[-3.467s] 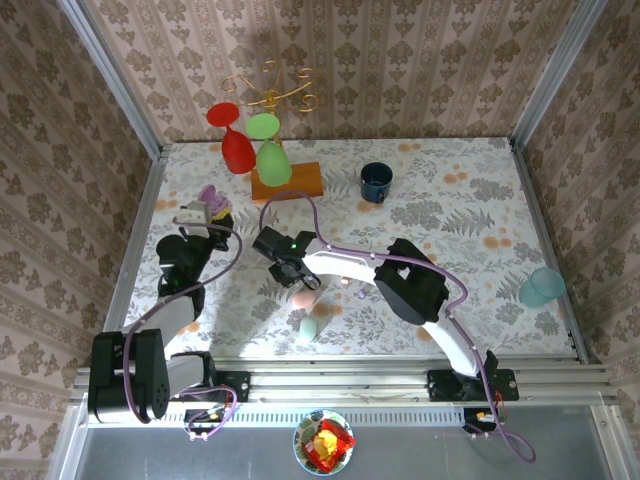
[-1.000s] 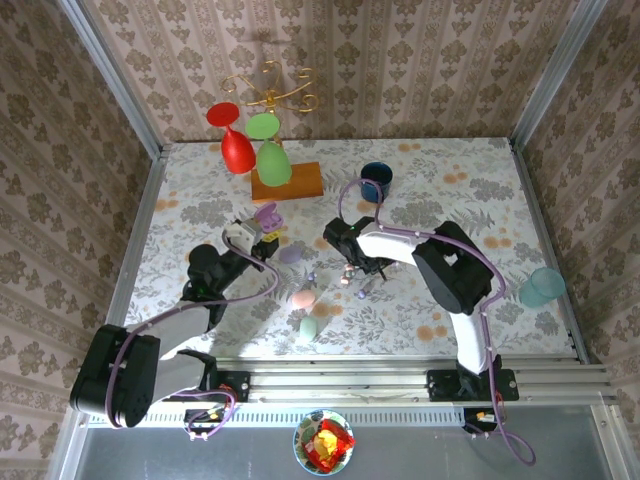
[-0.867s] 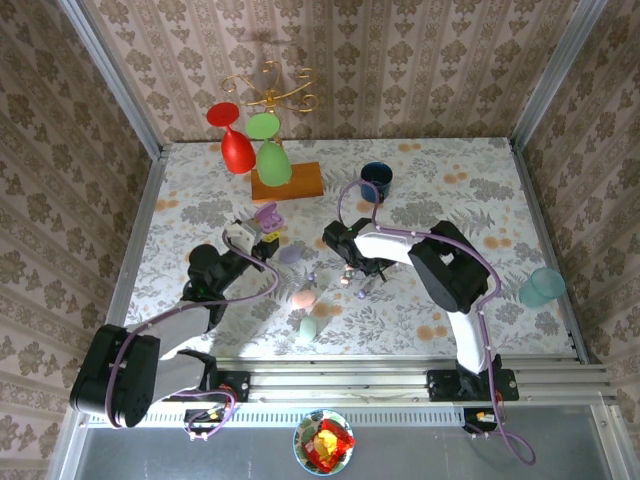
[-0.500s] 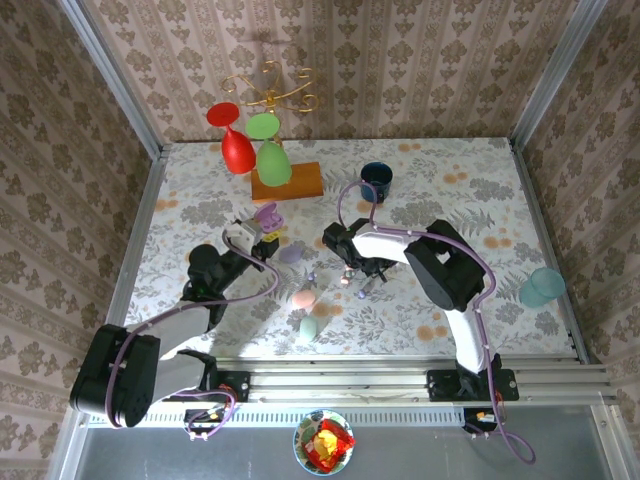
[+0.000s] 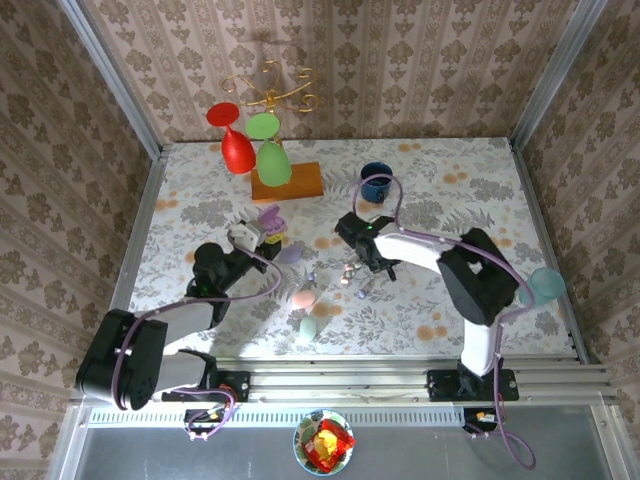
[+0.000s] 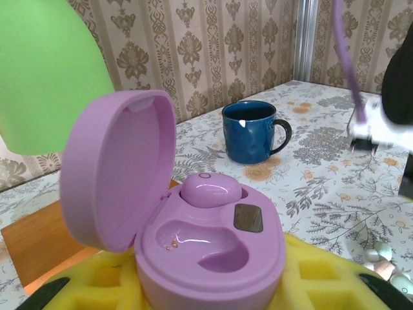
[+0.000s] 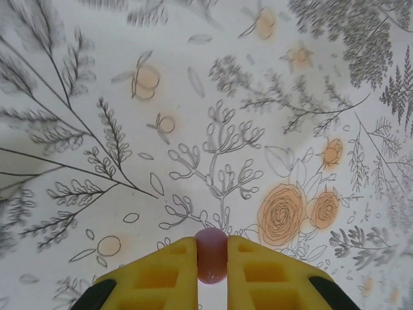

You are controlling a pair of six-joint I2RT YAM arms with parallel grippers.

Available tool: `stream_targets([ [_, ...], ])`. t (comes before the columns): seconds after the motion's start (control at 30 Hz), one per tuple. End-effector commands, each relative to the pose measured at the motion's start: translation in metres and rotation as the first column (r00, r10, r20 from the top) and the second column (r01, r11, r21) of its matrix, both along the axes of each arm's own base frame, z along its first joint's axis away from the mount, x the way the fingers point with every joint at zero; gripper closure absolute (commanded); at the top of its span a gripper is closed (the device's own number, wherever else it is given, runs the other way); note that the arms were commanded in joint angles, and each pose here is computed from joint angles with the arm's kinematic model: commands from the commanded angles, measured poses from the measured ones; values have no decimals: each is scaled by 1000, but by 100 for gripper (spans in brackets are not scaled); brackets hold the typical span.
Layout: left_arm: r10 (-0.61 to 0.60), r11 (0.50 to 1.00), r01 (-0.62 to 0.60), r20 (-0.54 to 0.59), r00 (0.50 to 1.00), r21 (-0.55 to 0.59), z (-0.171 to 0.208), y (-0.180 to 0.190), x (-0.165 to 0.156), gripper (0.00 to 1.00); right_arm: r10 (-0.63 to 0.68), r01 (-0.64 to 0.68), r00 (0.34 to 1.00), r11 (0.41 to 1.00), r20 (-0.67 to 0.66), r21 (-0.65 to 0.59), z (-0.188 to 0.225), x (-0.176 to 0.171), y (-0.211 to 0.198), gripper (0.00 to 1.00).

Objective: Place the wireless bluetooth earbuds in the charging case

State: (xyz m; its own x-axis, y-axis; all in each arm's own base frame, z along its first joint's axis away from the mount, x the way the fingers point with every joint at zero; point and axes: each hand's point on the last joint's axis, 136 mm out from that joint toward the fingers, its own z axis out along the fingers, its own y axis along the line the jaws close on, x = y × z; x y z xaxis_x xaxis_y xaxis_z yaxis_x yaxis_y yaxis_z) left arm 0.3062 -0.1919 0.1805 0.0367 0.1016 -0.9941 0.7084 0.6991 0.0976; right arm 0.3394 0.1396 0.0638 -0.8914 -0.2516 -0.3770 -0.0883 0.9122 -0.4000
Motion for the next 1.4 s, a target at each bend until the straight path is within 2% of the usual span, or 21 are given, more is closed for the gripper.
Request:
stream_targets([
  [0.0, -90, 996, 89, 123, 988, 13, 21, -19, -8, 68, 4, -28, 994, 974, 109, 224, 26, 11, 23, 85],
  [0.13, -175, 985, 174, 173, 969, 19, 23, -32, -17, 68, 25, -110, 981, 889, 193, 444, 53, 12, 41, 85],
  [0.23, -217, 976, 219, 183, 959, 7, 26, -41, -19, 69, 47, -199, 965, 767, 257, 610, 75, 9, 57, 85],
  [0.3, -243, 969, 246, 190, 951, 12, 27, -49, -19, 69, 50, -252, 955, 659, 293, 709, 92, 5, 66, 85],
  [0.37, -237, 971, 237, 202, 950, 26, 26, -53, -15, 69, 33, -273, 950, 575, 311, 771, 105, 3, 69, 85],
  [0.57, -216, 976, 213, 204, 955, 37, 23, -68, -7, 70, 8, -296, 951, 316, 309, 901, 133, 0, 86, 83],
  [0.77, -240, 971, 237, 190, 952, 40, 19, -85, -5, 70, 54, -349, 937, 146, 345, 926, 156, -6, 109, 82],
  [0.87, -258, 966, 253, 189, 947, 53, 14, -92, -7, 70, 73, -382, 924, 120, 375, 916, 164, -10, 120, 82],
  [1.17, -283, 959, 285, 144, 948, 3, 15, -99, -8, 73, 111, -391, 919, 139, 378, 910, 160, -15, 129, 83],
  [1.23, -295, 954, 299, 130, 947, -13, 16, -100, -10, 72, 100, -371, 928, 180, 358, 911, 150, -14, 124, 83],
  [1.37, -283, 956, 289, 103, 954, -48, 19, -98, -10, 72, -6, -203, 976, 357, 219, 912, 102, -4, 91, 85],
])
